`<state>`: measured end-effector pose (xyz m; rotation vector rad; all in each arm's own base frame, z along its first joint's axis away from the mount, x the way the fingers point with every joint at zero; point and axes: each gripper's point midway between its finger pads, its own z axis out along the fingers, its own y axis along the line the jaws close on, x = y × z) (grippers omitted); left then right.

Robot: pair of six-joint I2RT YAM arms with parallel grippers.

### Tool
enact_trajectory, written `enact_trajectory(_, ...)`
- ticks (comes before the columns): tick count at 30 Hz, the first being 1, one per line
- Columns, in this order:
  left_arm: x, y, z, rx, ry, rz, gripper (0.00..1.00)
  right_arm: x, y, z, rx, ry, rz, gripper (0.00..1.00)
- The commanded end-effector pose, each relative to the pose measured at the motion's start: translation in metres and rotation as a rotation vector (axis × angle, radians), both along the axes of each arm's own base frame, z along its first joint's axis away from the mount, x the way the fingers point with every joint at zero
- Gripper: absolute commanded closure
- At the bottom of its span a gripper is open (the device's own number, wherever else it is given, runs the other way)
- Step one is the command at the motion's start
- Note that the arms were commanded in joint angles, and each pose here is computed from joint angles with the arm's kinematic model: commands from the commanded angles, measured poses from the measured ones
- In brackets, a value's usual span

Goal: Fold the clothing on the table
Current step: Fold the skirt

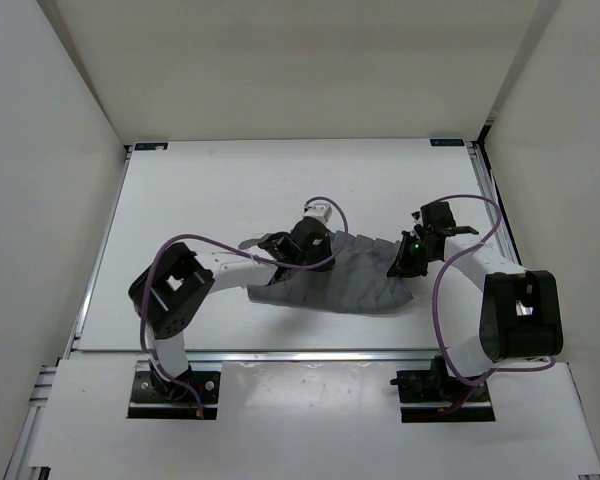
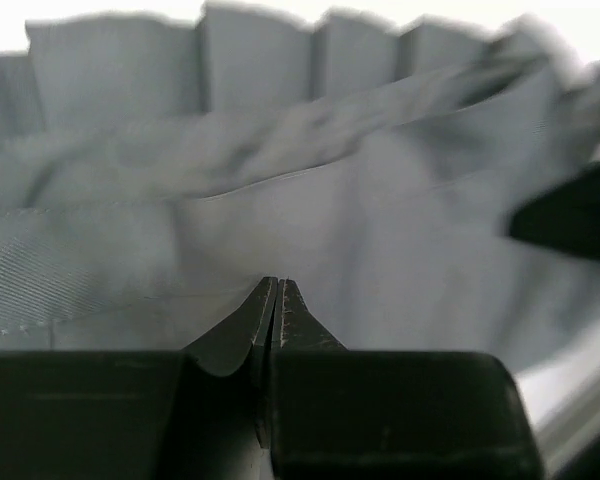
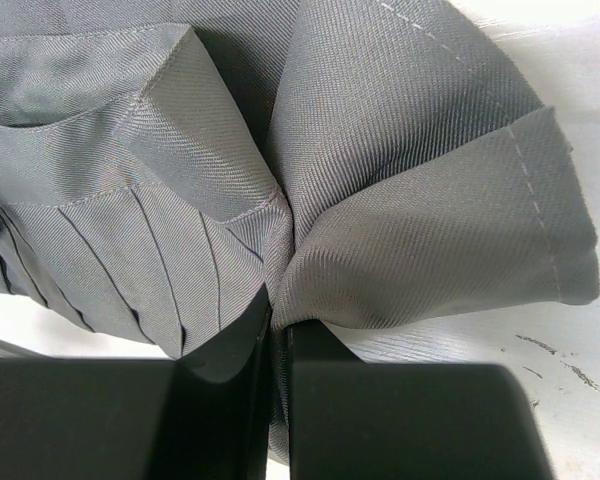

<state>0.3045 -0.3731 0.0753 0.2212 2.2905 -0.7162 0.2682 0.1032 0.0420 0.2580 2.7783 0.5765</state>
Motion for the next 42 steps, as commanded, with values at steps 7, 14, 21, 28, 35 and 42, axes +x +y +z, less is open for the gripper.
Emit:
enact_trajectory(7, 0.025, 0.005, -0.037, 0.135, 0.023, 0.036, 1.0, 0.006, 0.0, 0.011, 0.005, -0.04, 0.014, 1.0)
enact_trajectory(14, 0.032, 0.005, -0.062, 0.178, 0.06, 0.041, 1.0, 0.004, 0.007, 0.025, 0.012, -0.061, 0.038, 1.0)
enact_trajectory(21, 0.018, 0.01, -0.07, 0.155, 0.092, 0.039, 1.0, 0.014, 0.024, 0.088, 0.055, -0.214, 0.059, 1.0)
enact_trajectory(28, 0.0, -0.009, -0.068, 0.097, 0.107, -0.003, 1.0, 0.032, 0.057, 0.134, 0.2, -0.297, 0.119, 1.0)
enact_trajectory(35, 0.017, -0.001, -0.011, 0.012, 0.04, 0.024, 0.94, 0.04, 0.052, 0.137, 0.193, -0.301, 0.104, 0.99)
enact_trajectory(42, 0.031, 0.05, 0.064, -0.034, -0.084, 0.114, 0.91, 0.04, 0.044, 0.13, 0.171, -0.278, 0.098, 1.0)
